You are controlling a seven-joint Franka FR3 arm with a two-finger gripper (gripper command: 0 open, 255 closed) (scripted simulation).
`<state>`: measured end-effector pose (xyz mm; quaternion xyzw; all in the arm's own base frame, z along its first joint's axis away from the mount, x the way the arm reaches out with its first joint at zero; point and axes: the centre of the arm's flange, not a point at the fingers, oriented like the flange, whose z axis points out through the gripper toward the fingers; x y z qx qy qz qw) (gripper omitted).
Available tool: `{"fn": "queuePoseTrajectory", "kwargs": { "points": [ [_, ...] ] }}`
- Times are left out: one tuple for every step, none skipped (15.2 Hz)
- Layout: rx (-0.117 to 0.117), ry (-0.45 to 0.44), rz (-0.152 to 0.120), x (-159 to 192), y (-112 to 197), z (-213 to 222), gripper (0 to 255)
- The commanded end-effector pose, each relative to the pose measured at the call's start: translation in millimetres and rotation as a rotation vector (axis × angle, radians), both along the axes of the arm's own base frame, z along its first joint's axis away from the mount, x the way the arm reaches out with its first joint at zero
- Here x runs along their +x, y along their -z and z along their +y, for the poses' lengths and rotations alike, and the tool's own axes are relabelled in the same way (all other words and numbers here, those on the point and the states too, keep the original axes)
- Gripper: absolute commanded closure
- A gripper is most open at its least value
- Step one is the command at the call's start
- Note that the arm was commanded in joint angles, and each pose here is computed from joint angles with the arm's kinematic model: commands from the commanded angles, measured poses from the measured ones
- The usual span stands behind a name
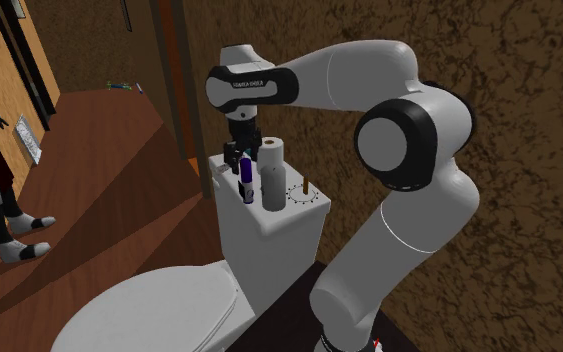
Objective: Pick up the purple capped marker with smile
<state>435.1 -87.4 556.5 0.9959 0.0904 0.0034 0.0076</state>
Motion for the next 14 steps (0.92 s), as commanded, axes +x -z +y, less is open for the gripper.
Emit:
{"fn": "queuePoseTrajectory", "kwargs": {
  "points": [
    [0.0, 0.0, 0.0, 0.3, 14.4, -0.9, 0],
    [0.0, 0.0, 0.0, 0.3, 14.4, -0.9, 0],
    [0.0, 0.0, 0.0, 0.3, 14.4, -0.9, 0],
    [0.0, 0.0, 0.0, 0.6, 15.1, -1.5, 255],
    [0.0, 0.0, 0.0, 0.7, 15.4, -1.4, 255],
    [0.0, 0.0, 0.0, 0.8, 15.2, -1.4, 255],
    [0.0, 0.0, 0.0, 0.9, 15.2, -1.5, 255],
    [0.0, 0.0, 0.0, 0.8, 15.1, -1.4, 255],
    [0.0, 0.0, 0.0, 0.8, 15.1, -1.4, 255],
    [0.0, 0.0, 0.0, 0.8, 15.1, -1.4, 255],
    [0.0, 0.0, 0.0, 0.8, 15.2, -1.4, 255],
    [0.0, 0.0, 0.0, 0.9, 15.2, -1.4, 255],
    [0.0, 0.0, 0.0, 0.3, 14.4, -0.9, 255],
    [0.0, 0.0, 0.0, 0.3, 9.1, -0.9, 255]
  ]
}}
